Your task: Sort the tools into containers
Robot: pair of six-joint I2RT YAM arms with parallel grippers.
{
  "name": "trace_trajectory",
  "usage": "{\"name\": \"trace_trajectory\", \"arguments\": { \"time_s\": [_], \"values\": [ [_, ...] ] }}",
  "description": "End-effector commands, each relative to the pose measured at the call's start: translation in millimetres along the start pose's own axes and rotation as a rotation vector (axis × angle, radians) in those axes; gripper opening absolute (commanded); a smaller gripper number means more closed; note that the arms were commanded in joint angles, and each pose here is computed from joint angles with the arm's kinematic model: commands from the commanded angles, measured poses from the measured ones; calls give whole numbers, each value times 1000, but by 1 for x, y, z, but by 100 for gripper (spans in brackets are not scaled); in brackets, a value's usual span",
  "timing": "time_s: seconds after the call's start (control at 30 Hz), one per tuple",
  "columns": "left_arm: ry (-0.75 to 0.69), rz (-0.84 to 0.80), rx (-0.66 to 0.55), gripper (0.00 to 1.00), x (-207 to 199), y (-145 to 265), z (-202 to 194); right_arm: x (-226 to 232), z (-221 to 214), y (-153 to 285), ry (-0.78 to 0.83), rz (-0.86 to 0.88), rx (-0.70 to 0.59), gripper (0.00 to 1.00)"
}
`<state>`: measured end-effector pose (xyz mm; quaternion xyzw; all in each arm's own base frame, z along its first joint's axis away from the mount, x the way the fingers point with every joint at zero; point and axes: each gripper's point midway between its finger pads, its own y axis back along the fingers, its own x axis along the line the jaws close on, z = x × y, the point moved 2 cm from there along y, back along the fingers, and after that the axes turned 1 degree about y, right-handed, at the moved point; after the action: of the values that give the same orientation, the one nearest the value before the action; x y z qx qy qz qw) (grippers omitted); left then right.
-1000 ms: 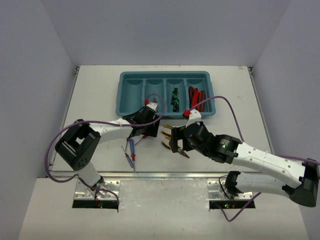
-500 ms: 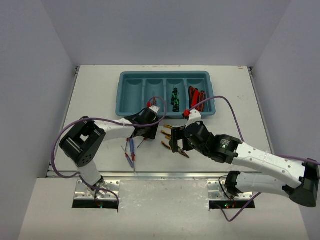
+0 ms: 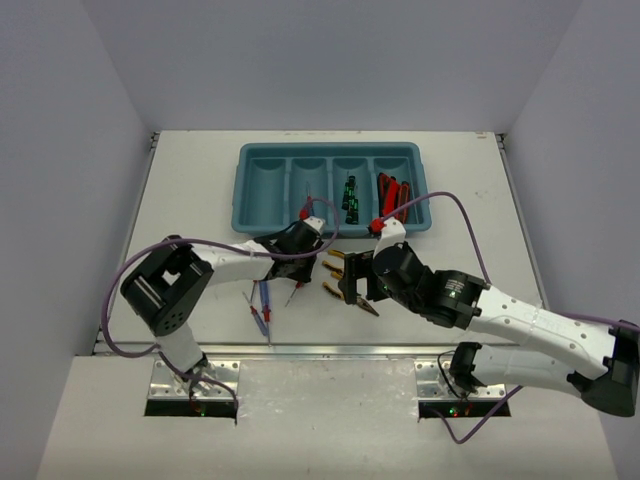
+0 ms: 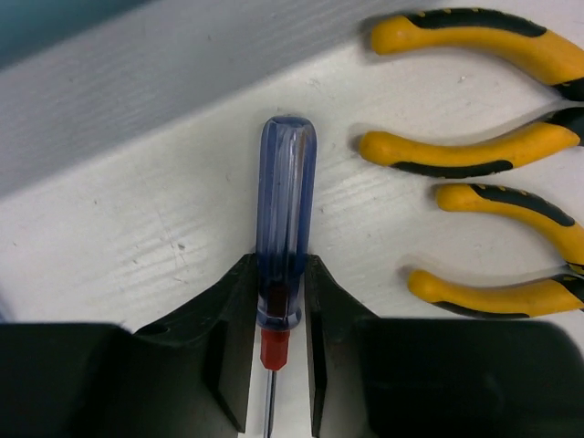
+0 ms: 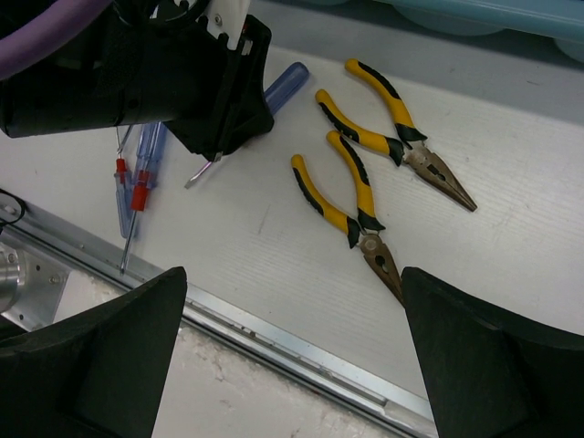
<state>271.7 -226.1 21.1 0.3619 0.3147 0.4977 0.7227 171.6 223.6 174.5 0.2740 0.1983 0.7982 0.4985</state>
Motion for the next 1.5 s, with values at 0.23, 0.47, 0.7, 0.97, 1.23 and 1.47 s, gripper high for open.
{"name": "trace_trajectory", "arguments": {
  "time_s": [0.23, 0.47, 0.7, 0.97, 1.23, 1.47],
  "values": [
    [71, -82, -46, 0, -19, 83, 27, 0, 17, 5, -32, 4, -77, 99],
    [40, -133, -123, 0, -28, 127, 62, -2, 26, 12, -33, 6, -111, 99],
    [154, -47, -326, 0, -21, 139, 138, 0, 25, 12, -34, 17, -104, 99],
    [243, 15, -301, 0, 8, 60, 215, -3, 19, 15, -40, 24, -87, 99],
    [364, 117, -289, 16, 41, 19, 252, -8, 7, 10, -32, 13, -58, 99],
    [376, 130, -262, 67, 44, 7, 249, -9, -1, 4, -20, 3, -26, 99]
  ]
}}
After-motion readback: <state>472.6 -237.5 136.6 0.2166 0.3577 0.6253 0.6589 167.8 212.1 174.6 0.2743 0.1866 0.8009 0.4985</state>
